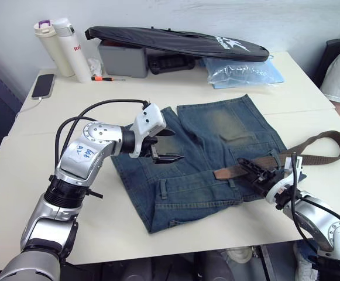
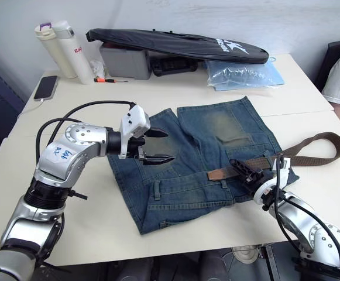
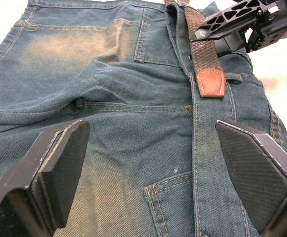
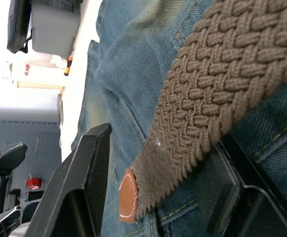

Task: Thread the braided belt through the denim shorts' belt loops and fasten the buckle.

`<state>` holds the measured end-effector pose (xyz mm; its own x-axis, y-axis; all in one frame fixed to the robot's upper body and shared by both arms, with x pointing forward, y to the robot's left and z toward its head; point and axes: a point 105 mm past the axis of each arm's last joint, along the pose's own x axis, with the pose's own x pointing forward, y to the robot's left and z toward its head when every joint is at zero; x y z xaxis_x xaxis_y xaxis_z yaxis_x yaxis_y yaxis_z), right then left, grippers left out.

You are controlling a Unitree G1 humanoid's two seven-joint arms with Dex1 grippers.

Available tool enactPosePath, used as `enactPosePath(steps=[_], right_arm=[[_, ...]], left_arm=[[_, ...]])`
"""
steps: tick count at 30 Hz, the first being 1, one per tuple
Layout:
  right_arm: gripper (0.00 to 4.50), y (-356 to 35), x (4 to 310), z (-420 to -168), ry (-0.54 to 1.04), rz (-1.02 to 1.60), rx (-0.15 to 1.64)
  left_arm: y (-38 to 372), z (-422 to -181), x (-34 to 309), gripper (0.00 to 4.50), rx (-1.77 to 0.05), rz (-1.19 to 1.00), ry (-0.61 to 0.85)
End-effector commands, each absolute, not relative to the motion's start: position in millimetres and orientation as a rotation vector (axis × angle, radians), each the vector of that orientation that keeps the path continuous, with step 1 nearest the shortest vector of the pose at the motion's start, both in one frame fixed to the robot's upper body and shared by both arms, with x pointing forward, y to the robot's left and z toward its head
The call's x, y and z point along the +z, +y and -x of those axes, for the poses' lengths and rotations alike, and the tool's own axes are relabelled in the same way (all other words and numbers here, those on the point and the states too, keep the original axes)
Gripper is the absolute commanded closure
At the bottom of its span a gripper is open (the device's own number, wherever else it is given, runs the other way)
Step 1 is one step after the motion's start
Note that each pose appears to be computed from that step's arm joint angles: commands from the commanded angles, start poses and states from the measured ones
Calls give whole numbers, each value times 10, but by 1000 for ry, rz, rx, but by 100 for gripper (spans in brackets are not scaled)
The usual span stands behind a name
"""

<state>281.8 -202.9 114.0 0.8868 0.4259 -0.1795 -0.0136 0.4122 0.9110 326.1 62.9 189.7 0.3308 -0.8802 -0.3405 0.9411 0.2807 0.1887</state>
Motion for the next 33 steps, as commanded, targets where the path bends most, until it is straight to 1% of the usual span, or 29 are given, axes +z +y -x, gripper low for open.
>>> enactPosePath(steps=[1, 2, 3, 10, 15, 18, 22, 27, 33], right_arm=[[375, -2019, 1324, -2769, 375, -1111, 338], [419, -2022, 1331, -2765, 374, -1111, 339], [446, -2025, 1333, -2763, 374, -1111, 339], [446, -2083, 1369, -2717, 364, -1088, 333], [446, -2361, 1405, -2707, 304, -945, 282], [446, -2443, 1428, -2710, 259, -891, 292], [446, -2406, 1362, -2729, 261, -875, 315], [446, -2442, 1330, -2775, 224, -865, 317], [446, -2244, 1167, -2704, 276, -862, 376]], left_arm=[[597, -3230, 1985, 0, -1243, -413, 134], [599, -3232, 1984, 0, -1244, -414, 135], [600, -3232, 1983, 0, -1244, -414, 135], [591, -3232, 1977, 0, -1251, -418, 136], [583, -3239, 1971, 0, -1256, -421, 136], [559, -3237, 1970, 0, -1265, -422, 134], [547, -3242, 1976, 0, -1272, -425, 133], [552, -3244, 1984, 0, -1278, -434, 135], [576, -3247, 1987, 0, -1276, -438, 139]])
